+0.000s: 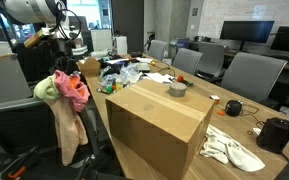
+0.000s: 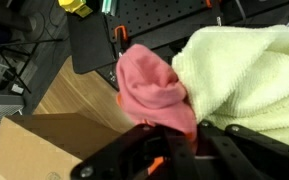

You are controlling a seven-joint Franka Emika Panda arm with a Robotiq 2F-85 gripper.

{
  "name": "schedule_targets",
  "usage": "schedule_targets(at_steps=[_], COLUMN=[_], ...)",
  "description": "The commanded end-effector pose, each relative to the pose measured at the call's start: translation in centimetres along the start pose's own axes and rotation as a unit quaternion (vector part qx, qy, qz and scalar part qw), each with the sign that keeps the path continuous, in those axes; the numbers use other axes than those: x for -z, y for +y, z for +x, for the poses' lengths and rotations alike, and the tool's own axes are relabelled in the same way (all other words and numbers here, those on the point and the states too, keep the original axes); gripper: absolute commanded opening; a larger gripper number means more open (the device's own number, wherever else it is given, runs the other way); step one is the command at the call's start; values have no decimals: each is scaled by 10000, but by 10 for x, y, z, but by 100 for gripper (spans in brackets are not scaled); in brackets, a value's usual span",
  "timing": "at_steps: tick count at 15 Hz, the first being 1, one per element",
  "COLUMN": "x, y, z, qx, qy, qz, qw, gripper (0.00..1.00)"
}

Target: Pick up the clothes on the box and put them on the box.

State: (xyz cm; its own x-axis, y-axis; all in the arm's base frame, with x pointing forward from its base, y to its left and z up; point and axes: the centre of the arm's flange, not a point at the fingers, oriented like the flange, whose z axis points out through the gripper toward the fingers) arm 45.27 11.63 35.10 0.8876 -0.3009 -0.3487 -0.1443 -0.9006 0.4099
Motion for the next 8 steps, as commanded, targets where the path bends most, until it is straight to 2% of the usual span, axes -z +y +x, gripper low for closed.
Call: schedule_targets(at_steps=[1,8], x=[1,-2], y=[-1,5], z=[0,2], qx=[-55,-185], qy=[99,53], qz=[14,17], qw=[9999,9998], gripper=[3,3])
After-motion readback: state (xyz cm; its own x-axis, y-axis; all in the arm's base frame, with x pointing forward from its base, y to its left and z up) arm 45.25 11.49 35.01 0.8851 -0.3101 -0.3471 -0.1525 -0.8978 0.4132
